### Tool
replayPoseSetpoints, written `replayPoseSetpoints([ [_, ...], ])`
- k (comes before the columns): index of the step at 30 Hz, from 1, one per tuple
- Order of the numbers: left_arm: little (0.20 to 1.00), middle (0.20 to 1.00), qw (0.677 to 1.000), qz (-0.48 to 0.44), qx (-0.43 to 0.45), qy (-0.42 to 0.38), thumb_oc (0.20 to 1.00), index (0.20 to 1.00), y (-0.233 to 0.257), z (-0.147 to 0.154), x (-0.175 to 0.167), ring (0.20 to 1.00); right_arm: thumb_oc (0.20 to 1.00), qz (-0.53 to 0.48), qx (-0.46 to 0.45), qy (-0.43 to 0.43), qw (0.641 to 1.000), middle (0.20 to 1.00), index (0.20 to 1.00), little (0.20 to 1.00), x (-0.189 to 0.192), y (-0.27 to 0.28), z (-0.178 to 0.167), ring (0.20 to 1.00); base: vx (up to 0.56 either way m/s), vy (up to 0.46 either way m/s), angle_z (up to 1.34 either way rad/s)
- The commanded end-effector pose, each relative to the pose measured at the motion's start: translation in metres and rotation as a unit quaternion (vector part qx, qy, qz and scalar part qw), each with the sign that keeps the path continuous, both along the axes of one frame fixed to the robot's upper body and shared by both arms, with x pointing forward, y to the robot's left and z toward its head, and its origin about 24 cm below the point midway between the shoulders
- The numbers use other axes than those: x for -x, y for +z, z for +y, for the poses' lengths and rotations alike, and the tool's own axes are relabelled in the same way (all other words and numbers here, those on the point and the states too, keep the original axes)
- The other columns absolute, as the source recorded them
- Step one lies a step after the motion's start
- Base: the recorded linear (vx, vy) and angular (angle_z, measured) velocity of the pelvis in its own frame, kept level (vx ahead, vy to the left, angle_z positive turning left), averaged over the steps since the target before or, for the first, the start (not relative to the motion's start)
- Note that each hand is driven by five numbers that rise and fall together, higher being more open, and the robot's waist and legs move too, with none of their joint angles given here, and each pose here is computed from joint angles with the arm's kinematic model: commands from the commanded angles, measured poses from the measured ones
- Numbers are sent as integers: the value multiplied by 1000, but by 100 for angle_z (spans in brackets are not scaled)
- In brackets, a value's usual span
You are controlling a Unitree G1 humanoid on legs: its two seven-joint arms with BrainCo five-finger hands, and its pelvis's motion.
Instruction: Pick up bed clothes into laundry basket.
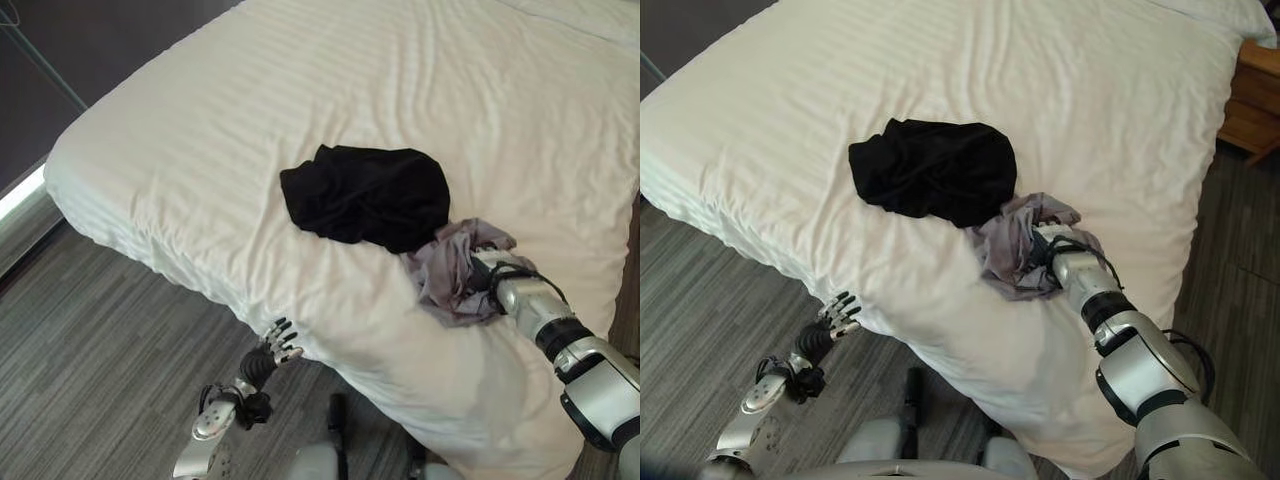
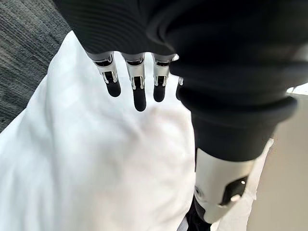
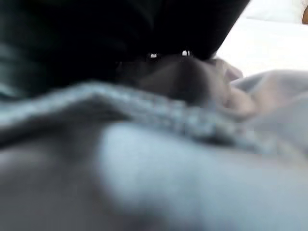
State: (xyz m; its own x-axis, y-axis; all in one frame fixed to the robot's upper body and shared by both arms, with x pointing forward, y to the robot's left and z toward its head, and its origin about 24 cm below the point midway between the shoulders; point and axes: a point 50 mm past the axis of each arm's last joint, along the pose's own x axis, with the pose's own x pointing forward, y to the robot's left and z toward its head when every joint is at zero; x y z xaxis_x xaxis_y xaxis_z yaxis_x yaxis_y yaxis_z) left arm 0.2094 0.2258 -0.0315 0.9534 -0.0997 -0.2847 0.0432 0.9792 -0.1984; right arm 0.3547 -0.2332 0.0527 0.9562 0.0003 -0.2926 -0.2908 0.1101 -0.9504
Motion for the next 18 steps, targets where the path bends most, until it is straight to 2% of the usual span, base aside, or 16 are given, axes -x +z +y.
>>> replayPoseSetpoints([
  [1, 1000, 1000, 997, -71, 1, 16, 1000, 1000, 23, 3, -14, 1000, 200, 53, -278, -89, 955, 200, 200, 200, 43, -47, -7, 200, 49, 40, 10],
  [2, 1000, 1000, 997, -73, 9, 20, 1000, 1000, 23, 3, -13, 1000, 200, -31, -412, -151, 898, 200, 200, 200, 52, -32, -31, 200, 39, 30, 5],
  [3, 1000, 1000, 997, -73, 9, 20, 1000, 1000, 23, 3, -13, 1000, 200, -31, -412, -151, 898, 200, 200, 200, 52, -32, -32, 200, 47, 26, 1],
  [5, 1000, 1000, 997, -76, 12, 20, 1000, 1000, 24, 3, -13, 1000, 200, -90, -499, -173, 845, 200, 200, 200, 60, -21, -45, 200, 41, 15, -5],
  [6, 1000, 1000, 997, -77, 15, 15, 1000, 1000, 24, 0, -13, 1000, 200, -119, -551, -187, 805, 200, 200, 200, 67, -17, -53, 200, 48, 14, -12],
  [7, 1000, 1000, 997, -79, 15, 12, 1000, 1000, 24, -1, -15, 1000, 200, -170, -620, -203, 738, 200, 200, 200, 72, -8, -64, 200, 57, 20, -11],
  [9, 1000, 1000, 996, -86, 14, -4, 1000, 1000, 29, -6, -15, 1000, 200, -245, -779, -180, 548, 200, 200, 200, 84, 4, -70, 200, 55, 26, -8],
  [10, 1000, 1000, 996, -85, 10, -8, 1000, 1000, 29, -5, -15, 1000, 200, -260, -806, -180, 500, 200, 200, 200, 87, 2, -70, 200, 29, 18, -13],
  [11, 1000, 1000, 996, -85, 9, -8, 1000, 1000, 29, -5, -15, 1000, 200, -260, -807, -180, 499, 200, 200, 200, 87, 1, -70, 200, 29, 21, -24],
  [12, 1000, 1000, 996, -89, 3, -11, 1000, 1000, 32, -4, -17, 1000, 200, -272, -845, -155, 433, 200, 200, 200, 88, 7, -66, 200, 24, 15, -28],
  [13, 1000, 1000, 996, -92, -5, -10, 1000, 1000, 35, -1, -18, 1000, 200, -283, -860, -148, 398, 200, 200, 200, 92, 6, -64, 200, 37, 23, -28],
  [14, 1000, 1000, 995, -98, -15, -5, 1000, 1000, 39, 2, -21, 1000, 200, -282, -869, -136, 383, 200, 200, 200, 92, 8, -59, 200, 24, 20, -14],
  [15, 1000, 1000, 994, -108, -27, 2, 1000, 1000, 45, 6, -25, 1000, 200, -284, -887, -117, 345, 200, 200, 200, 94, 11, -53, 200, 35, 22, -3],
  [17, 1000, 1000, 991, -128, -47, 9, 1000, 1000, 55, 11, -32, 1000, 200, -292, -896, -111, 316, 200, 200, 200, 95, 11, -47, 200, 0, 0, 0],
  [18, 1000, 1000, 991, -128, -47, 9, 1000, 1000, 55, 11, -32, 1000, 200, -292, -896, -111, 316, 200, 200, 200, 95, 11, -47, 200, 7, 34, -2],
])
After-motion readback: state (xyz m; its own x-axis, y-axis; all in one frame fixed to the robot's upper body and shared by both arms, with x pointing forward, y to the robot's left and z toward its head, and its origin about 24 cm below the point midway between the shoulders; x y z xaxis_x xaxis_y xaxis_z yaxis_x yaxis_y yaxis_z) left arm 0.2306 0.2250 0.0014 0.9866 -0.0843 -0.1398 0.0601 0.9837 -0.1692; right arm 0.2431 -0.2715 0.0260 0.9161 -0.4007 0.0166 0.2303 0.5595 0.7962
